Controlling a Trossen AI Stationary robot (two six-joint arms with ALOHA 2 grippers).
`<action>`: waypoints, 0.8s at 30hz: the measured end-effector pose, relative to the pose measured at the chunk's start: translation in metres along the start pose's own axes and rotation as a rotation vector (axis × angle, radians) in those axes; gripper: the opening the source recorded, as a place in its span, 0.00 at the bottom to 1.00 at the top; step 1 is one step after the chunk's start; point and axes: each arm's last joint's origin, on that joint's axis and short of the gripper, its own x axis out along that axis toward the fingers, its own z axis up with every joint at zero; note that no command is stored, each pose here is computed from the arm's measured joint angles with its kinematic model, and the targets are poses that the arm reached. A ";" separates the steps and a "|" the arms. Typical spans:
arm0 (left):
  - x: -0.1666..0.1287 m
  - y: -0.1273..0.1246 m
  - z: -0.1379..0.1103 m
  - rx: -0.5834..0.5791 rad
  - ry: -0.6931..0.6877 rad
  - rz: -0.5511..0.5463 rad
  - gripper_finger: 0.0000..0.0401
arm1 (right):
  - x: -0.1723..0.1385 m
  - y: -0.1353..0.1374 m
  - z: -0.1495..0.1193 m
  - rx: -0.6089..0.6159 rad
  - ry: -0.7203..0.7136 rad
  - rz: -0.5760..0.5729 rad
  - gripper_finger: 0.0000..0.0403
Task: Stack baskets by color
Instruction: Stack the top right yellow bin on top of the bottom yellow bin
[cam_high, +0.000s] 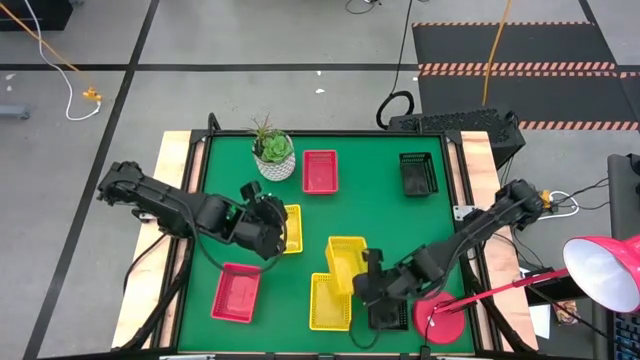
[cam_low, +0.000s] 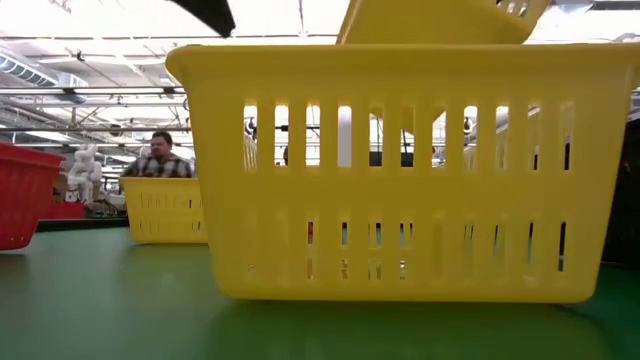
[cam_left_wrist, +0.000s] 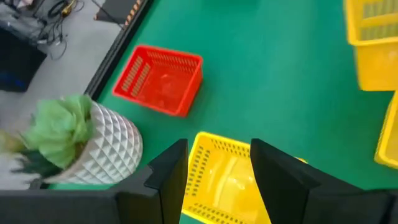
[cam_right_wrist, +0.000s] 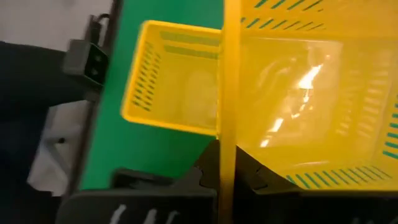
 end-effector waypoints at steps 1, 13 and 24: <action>0.003 -0.002 -0.005 -0.006 0.007 0.005 0.44 | 0.003 0.003 0.003 0.010 0.001 0.002 0.00; 0.026 -0.033 -0.030 -0.122 -0.173 0.023 0.44 | 0.038 0.027 0.018 0.087 -0.066 0.166 0.00; 0.007 -0.050 -0.031 -0.318 -0.416 0.101 0.44 | 0.039 0.025 0.021 0.164 -0.083 0.168 0.00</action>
